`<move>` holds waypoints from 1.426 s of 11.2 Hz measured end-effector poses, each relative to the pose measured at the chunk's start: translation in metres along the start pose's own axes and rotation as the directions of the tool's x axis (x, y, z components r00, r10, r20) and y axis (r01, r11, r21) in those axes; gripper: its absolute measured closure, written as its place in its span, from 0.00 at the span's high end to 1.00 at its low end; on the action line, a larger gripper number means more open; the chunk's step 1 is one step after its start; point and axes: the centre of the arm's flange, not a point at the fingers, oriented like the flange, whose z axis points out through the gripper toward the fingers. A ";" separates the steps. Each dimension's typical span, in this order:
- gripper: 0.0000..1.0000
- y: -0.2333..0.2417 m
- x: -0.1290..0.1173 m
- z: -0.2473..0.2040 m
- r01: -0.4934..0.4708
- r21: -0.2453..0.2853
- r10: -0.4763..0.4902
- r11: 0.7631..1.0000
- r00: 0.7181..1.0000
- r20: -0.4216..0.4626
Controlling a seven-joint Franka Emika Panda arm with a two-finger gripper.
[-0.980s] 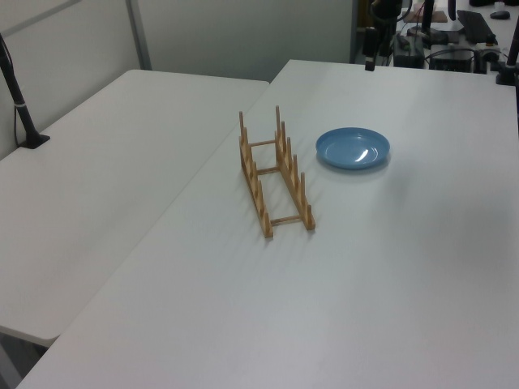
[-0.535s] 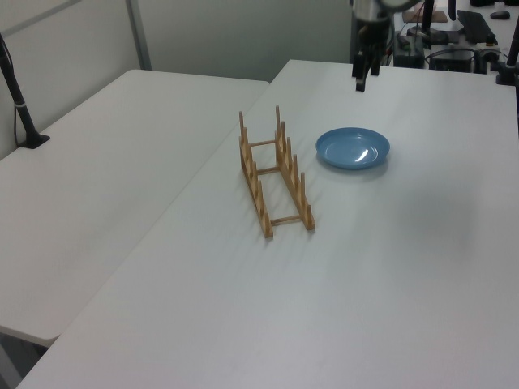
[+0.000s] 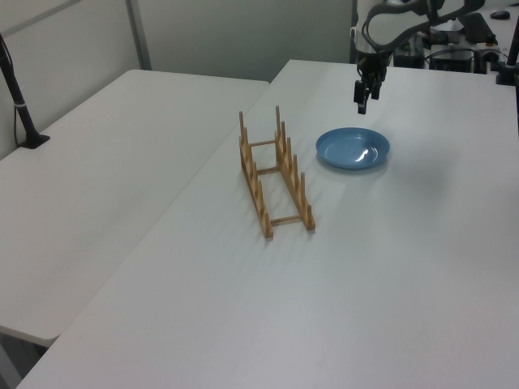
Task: Place plate in plate rack
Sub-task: 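Move the gripper down to the rim of the blue plate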
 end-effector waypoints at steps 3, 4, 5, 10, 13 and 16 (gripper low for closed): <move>0.80 0.006 0.003 0.035 0.023 0.000 -0.023 1.000 1.000 0.019; 0.73 0.003 0.005 0.046 0.028 0.001 -0.028 1.000 0.999 0.024; 0.69 0.000 0.007 0.055 0.033 0.002 -0.033 0.999 0.999 0.020; 0.47 -0.020 0.014 0.062 0.036 0.039 -0.036 0.999 0.999 -0.003; 0.31 -0.030 0.015 0.064 0.039 0.055 -0.039 0.998 0.999 -0.003; 0.16 -0.031 0.016 0.064 0.039 0.055 -0.039 0.998 0.999 -0.004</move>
